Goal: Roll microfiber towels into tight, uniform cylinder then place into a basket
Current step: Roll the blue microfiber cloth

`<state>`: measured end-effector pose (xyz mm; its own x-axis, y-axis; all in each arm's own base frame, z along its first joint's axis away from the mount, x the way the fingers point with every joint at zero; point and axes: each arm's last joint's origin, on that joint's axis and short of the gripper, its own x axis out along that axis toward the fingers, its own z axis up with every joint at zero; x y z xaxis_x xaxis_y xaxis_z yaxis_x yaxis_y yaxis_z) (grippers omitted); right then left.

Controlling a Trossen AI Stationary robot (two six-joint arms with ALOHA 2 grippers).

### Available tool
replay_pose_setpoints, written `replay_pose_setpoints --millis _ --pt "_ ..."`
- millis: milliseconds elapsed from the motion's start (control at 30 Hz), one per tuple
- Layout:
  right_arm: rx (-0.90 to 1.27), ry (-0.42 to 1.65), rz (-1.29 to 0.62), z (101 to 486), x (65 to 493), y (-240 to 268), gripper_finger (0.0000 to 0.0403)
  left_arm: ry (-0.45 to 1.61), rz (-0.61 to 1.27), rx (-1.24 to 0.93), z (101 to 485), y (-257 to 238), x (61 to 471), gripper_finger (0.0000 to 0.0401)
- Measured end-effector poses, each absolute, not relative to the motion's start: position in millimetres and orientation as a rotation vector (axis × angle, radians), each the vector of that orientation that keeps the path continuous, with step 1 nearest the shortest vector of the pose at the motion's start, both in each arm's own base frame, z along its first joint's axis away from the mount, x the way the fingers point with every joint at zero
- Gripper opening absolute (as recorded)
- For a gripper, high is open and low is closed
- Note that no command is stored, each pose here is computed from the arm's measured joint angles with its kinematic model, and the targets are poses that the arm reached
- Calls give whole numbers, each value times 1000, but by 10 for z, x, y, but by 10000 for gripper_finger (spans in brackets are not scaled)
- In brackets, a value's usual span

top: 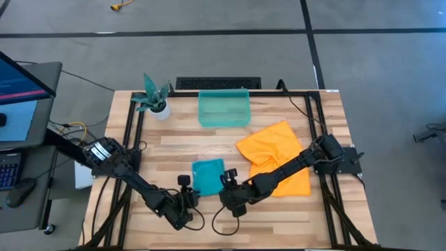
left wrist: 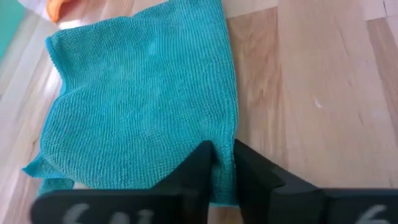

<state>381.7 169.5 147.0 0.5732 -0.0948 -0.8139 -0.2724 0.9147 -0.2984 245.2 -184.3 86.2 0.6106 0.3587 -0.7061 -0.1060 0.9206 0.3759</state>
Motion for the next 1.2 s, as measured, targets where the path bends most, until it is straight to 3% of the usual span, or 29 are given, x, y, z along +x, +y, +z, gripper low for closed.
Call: replay_pose_setpoints --millis 200,367,567,967,1200 --pt "-424 933 118 1380 3785 1695 168 877 275 320 858 -1839 2449 4" --pt "-444 939 117 1294 3765 1617 211 876 277 318 858 -1839 2448 12" --pt "-415 941 107 1256 3777 1535 223 871 279 313 857 -1839 2450 9" --pt "-322 930 110 1154 3754 1441 191 856 293 278 857 -1842 2456 7" --pt "-228 946 117 1149 3770 1400 121 848 294 198 964 -1876 2503 7"
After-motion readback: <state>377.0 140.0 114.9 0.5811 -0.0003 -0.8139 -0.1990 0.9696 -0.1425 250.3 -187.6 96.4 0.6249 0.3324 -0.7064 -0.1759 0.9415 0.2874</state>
